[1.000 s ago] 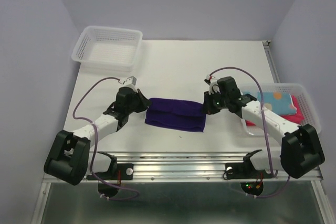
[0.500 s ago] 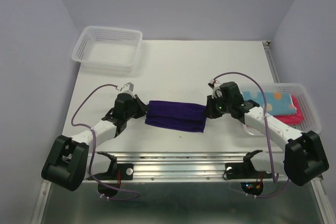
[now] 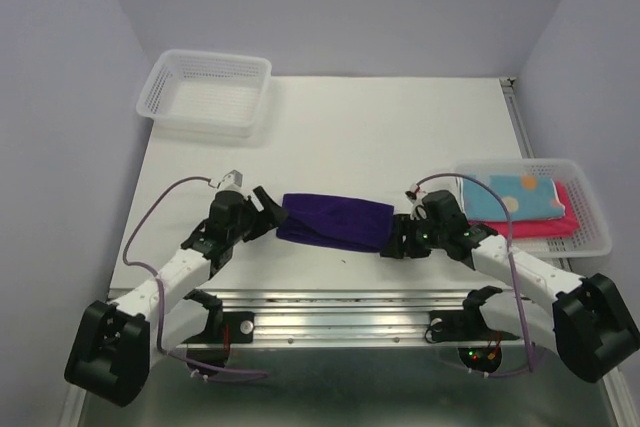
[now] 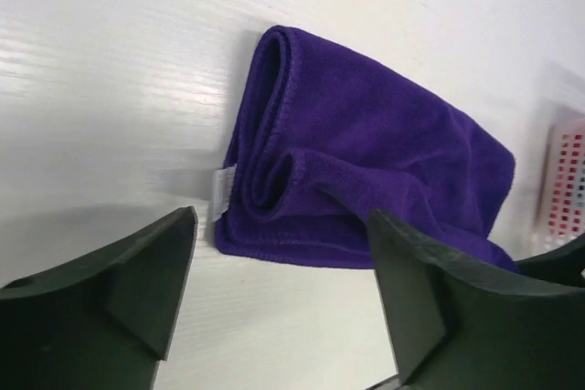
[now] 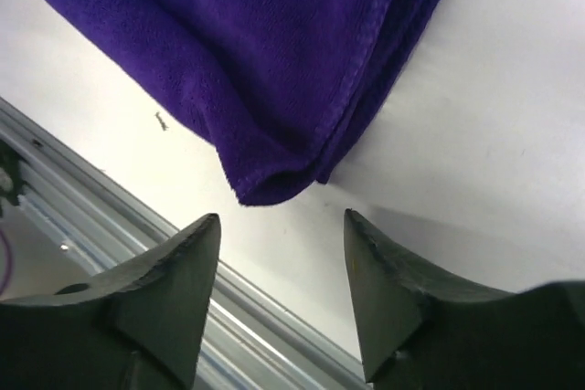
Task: Fold and stack the towels
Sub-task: Smooth out wrinkles on the folded towel
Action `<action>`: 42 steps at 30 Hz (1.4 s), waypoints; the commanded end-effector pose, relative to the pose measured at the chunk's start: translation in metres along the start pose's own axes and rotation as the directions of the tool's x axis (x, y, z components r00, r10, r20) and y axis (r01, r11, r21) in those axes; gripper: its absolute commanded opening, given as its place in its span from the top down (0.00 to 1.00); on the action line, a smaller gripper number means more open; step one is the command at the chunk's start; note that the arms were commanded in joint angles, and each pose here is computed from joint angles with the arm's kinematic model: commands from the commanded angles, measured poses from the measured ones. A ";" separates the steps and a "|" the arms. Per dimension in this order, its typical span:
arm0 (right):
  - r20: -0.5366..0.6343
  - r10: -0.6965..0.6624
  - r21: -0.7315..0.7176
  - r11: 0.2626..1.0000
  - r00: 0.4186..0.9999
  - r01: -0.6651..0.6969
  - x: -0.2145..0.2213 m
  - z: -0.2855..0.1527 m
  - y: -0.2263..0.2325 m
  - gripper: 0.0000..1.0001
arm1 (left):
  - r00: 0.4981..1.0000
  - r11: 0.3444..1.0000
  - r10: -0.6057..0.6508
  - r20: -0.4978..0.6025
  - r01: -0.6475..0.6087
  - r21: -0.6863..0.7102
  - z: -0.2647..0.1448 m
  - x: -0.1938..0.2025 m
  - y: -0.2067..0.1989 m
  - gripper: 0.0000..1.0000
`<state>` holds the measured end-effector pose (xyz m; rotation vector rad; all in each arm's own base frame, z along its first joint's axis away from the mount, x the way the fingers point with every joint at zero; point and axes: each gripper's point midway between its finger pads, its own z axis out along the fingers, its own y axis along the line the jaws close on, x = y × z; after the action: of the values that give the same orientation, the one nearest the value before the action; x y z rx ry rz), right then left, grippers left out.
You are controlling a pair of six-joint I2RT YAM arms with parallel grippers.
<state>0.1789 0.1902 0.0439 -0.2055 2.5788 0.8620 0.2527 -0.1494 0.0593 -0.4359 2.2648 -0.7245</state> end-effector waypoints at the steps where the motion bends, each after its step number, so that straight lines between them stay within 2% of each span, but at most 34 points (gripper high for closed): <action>1: 0.058 0.084 -0.088 0.993 0.995 -0.079 0.002 -0.013 0.019 0.31 | 0.998 0.997 -0.046 0.034 0.048 -0.067 -0.021 0.004 0.017 0.03; 2: 0.073 0.087 -0.091 0.993 0.994 -0.080 0.000 -0.016 0.021 0.28 | 0.997 0.996 -0.053 0.053 0.056 -0.065 -0.024 0.001 0.015 0.01; 3: 0.093 0.078 -0.087 0.994 0.993 -0.070 -0.003 -0.020 0.022 0.20 | 0.996 0.994 -0.056 0.062 0.061 -0.085 -0.028 0.000 0.018 0.01; 4: 0.152 0.060 -0.081 0.996 0.987 -0.048 -0.016 -0.028 0.026 0.00 | 0.993 0.993 -0.056 0.105 0.067 -0.102 -0.033 -0.008 0.021 0.01; 8: 0.233 0.034 -0.010 0.999 0.972 -0.032 -0.046 -0.040 0.026 0.00 | 0.984 0.997 -0.023 0.176 0.036 -0.069 -0.038 -0.035 0.002 0.01; 11: 0.256 0.026 0.040 0.999 0.966 -0.037 -0.068 -0.035 0.025 0.00 | 0.987 0.998 -0.013 0.161 0.023 -0.059 -0.030 -0.042 -0.009 0.01; 12: 0.244 0.029 0.072 0.996 0.969 -0.048 -0.072 -0.028 0.019 0.00 | 0.991 0.999 0.006 0.134 -0.001 -0.038 -0.026 -0.044 -0.020 0.01; 13: 0.259 0.025 0.064 0.997 0.966 -0.043 -0.078 -0.031 0.023 0.00 | 0.985 1.000 0.018 0.170 -0.019 0.000 -0.027 -0.057 -0.033 0.01; 14: 0.256 0.022 0.077 0.996 0.966 -0.043 -0.082 -0.023 0.021 0.00 | 0.991 0.999 0.033 0.128 -0.037 0.026 -0.022 -0.053 -0.041 0.01; 16: 0.269 0.028 0.073 0.996 0.963 -0.050 -0.093 -0.020 0.025 0.00 | 0.987 0.992 0.080 0.141 -0.093 0.090 -0.021 -0.064 -0.067 0.01; 19: 0.267 0.068 0.140 0.984 0.961 -0.109 -0.099 -0.010 0.013 0.00 | 0.987 0.983 0.119 0.110 -0.133 0.128 -0.009 -0.058 -0.088 0.01; 24: 0.235 0.106 0.203 0.967 0.966 -0.155 -0.092 0.008 -0.002 0.00 | 0.980 0.950 0.197 0.008 -0.193 0.245 0.004 -0.018 -0.118 0.01; 29: 0.183 0.121 0.274 0.947 0.976 -0.168 -0.077 0.025 -0.016 0.00 | 0.976 0.964 0.195 -0.093 -0.173 0.204 0.019 0.019 -0.094 0.01; 33: 0.182 0.124 0.309 0.935 0.975 -0.177 -0.072 0.026 -0.023 0.00 | 0.967 0.974 0.180 -0.180 -0.150 0.169 0.016 0.050 -0.066 0.01; 35: 0.179 0.124 0.305 0.936 0.976 -0.175 -0.070 0.026 -0.022 0.01 | 0.969 0.978 0.168 -0.180 -0.141 0.154 0.009 0.054 -0.056 0.01; 39: 0.165 0.128 0.314 0.933 0.978 -0.175 -0.064 0.028 -0.023 0.10 | 0.975 0.990 0.131 -0.181 -0.118 0.079 0.000 0.064 -0.028 0.01; 42: 0.140 0.133 0.323 0.931 0.981 -0.172 -0.055 0.033 -0.023 0.22 | 0.979 0.994 0.106 -0.177 -0.103 0.027 -0.003 0.067 -0.014 0.01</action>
<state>0.2445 0.1870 0.0331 0.1334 2.6069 0.4752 0.2134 -0.2076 0.0476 -0.1751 2.3922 -0.8315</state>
